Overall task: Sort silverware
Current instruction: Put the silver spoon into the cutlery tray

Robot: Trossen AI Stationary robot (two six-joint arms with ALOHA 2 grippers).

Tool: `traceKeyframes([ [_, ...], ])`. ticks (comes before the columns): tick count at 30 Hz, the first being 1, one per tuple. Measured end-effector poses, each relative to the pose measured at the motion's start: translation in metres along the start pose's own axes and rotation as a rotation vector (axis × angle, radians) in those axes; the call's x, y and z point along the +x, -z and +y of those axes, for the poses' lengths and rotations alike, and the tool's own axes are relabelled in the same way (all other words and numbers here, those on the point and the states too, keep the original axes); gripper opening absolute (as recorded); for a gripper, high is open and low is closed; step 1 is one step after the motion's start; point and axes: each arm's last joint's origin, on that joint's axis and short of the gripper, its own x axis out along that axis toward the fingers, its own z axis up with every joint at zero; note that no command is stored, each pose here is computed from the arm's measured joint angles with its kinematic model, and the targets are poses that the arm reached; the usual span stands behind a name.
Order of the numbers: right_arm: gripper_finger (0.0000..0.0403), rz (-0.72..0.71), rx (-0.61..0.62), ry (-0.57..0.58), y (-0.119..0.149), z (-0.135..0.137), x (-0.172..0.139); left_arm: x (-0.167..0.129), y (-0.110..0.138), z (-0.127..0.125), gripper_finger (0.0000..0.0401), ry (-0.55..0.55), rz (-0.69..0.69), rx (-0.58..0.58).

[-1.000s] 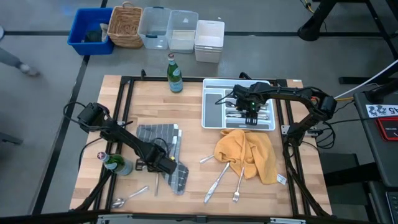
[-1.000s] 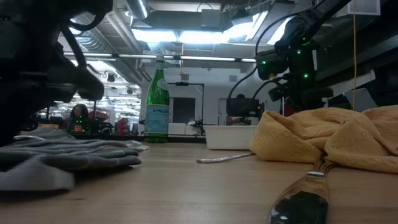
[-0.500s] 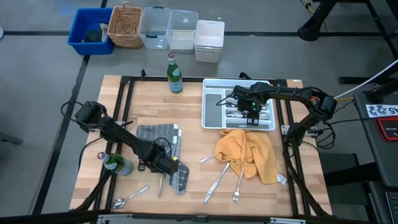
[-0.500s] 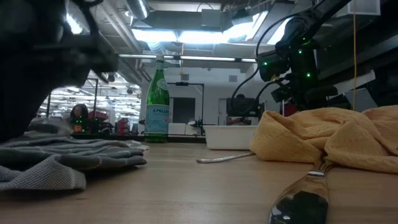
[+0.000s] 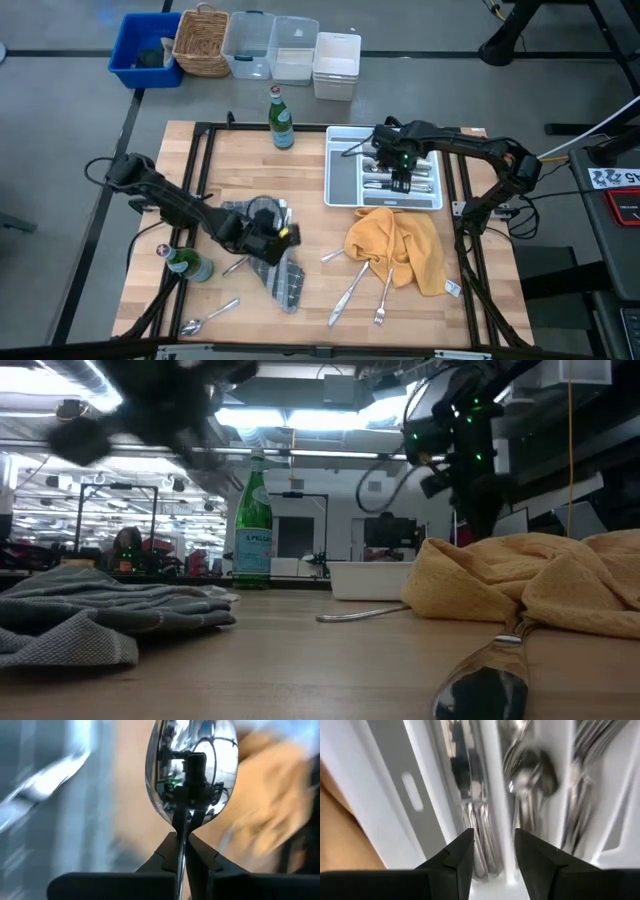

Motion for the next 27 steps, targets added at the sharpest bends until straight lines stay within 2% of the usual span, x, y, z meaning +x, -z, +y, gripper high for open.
traceKeyframes([
  [5,0.0143,-0.130,0.056,-0.061,-0.013,-0.004,-0.024,0.014,-0.030,-0.027,0.0007,0.181,-0.257,0.022],
  [10,0.0143,-0.285,0.096,-0.211,-0.025,-0.004,-0.048,0.025,-0.072,-0.051,0.0006,0.246,-0.431,0.106],
  [14,0.0143,-0.425,0.084,-0.364,-0.035,-0.003,-0.064,0.030,-0.104,-0.067,0.0009,0.292,-0.529,0.151],
  [19,0.0143,-0.592,0.024,-0.483,-0.046,-0.003,-0.076,0.032,-0.128,-0.080,0.0007,0.366,-0.599,0.114],
  [27,0.0143,-0.764,-0.029,-0.454,-0.059,-0.007,-0.085,0.035,-0.139,-0.084,0.0006,0.400,-0.623,0.068],
])
